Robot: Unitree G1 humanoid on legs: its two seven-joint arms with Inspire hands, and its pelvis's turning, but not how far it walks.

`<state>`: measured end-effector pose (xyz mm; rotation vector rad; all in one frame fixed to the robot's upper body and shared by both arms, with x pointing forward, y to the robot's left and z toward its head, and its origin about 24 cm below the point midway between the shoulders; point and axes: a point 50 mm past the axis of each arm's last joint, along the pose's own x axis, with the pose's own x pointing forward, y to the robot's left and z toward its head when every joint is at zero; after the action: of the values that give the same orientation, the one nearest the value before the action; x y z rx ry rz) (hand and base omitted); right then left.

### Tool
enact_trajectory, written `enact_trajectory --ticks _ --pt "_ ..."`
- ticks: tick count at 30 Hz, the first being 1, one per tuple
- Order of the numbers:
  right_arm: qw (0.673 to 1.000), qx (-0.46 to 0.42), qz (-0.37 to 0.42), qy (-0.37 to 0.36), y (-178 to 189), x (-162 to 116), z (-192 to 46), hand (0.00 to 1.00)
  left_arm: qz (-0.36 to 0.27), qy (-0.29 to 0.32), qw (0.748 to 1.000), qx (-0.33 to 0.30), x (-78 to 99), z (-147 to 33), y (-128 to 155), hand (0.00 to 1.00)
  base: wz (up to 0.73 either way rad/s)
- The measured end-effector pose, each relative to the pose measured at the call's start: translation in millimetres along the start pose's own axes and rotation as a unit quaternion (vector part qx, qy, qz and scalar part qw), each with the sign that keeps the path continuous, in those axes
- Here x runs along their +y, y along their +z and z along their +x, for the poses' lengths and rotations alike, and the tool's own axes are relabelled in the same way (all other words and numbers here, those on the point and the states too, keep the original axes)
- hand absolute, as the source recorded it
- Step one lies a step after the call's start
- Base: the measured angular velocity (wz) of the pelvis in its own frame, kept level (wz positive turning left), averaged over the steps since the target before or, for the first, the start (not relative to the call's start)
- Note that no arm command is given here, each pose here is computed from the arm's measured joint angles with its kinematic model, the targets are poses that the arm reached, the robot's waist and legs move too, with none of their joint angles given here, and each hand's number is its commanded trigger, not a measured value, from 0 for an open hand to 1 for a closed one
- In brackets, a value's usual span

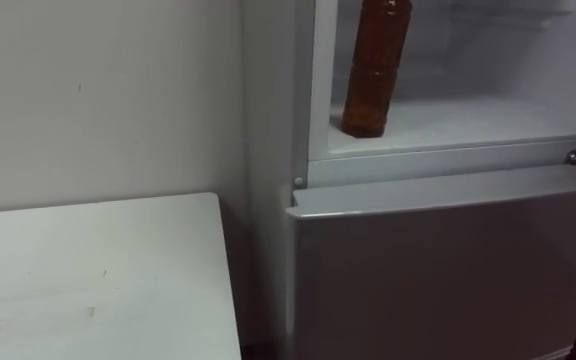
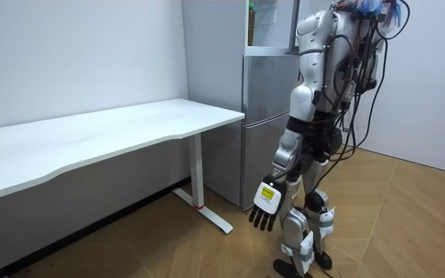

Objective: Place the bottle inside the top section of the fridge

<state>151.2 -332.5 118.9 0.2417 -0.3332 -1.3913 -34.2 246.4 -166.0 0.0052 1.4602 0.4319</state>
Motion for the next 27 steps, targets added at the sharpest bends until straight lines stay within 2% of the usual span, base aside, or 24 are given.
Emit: enact_trajectory --ticks 14,27 --pt "0.998 0.009 0.008 0.065 -2 15 -15 0.00 0.038 -0.032 0.999 0.000 -3.7 -0.6 -2 0.00 -0.04" --pt "0.991 0.023 0.002 0.130 -9 27 -28 0.00 0.040 -0.037 0.999 0.002 -4.4 -0.6 -3 0.00 0.00"
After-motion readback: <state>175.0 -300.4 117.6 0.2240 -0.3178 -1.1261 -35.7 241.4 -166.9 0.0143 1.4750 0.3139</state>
